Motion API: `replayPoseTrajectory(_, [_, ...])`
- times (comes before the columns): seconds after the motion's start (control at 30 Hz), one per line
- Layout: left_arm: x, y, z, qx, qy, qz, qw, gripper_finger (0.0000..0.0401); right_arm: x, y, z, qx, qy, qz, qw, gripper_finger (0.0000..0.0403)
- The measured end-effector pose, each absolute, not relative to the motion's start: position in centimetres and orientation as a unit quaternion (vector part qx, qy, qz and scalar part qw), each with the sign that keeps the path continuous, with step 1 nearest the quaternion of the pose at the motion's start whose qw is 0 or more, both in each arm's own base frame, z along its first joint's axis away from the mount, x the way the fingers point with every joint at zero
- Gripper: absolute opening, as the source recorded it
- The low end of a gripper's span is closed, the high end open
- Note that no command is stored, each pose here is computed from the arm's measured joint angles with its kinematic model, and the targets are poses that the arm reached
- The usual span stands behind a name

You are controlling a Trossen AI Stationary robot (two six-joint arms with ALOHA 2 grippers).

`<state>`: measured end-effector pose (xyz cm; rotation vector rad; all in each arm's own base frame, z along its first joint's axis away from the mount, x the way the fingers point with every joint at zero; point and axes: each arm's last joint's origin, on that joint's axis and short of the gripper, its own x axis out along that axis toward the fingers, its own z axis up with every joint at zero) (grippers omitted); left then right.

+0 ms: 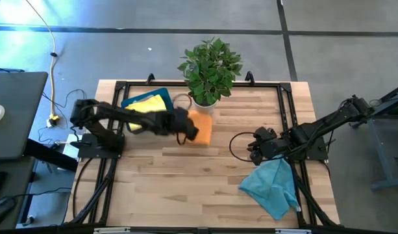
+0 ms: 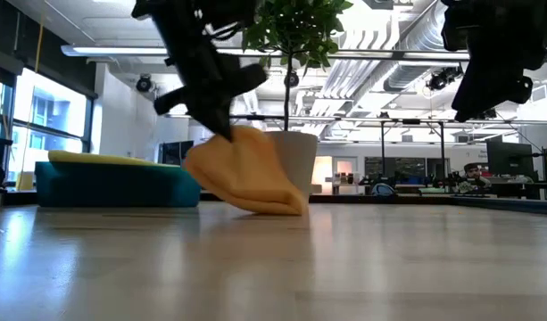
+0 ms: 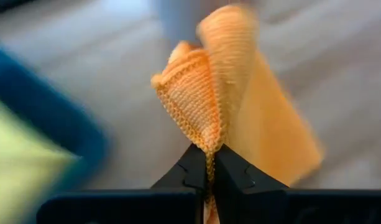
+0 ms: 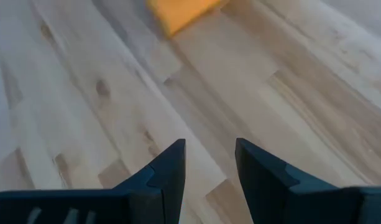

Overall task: Fold microfiber towels
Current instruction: Put the orange towel into the blue bin

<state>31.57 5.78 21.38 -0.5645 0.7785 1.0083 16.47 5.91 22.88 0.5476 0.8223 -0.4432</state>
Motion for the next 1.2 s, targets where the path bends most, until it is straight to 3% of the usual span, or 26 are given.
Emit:
replayPoseTrajectory(0.27, [27.1,12.2,23.0,-0.201,0.419,0.527,0.711,0.0004,16.6,5.4,22.9,0.262,0.368,-0.246,0.857,0.0133])
replayPoseTrajectory(0.53, [23.9,15.6,23.8,-0.186,0.453,0.558,0.670,0.0005,16.9,4.1,22.9,0.269,0.355,-0.283,0.849,0.0133])
replayPoseTrajectory(0.87, [20.6,15.6,25.8,-0.185,0.469,0.583,0.637,0.0005,17.2,2.6,22.9,0.283,0.344,-0.319,0.837,0.0133])
replayPoseTrajectory(1.2, [17.4,13.3,27.4,-0.196,0.487,0.633,0.569,0.0005,17.3,2.0,22.9,0.281,0.342,-0.330,0.834,0.0133])
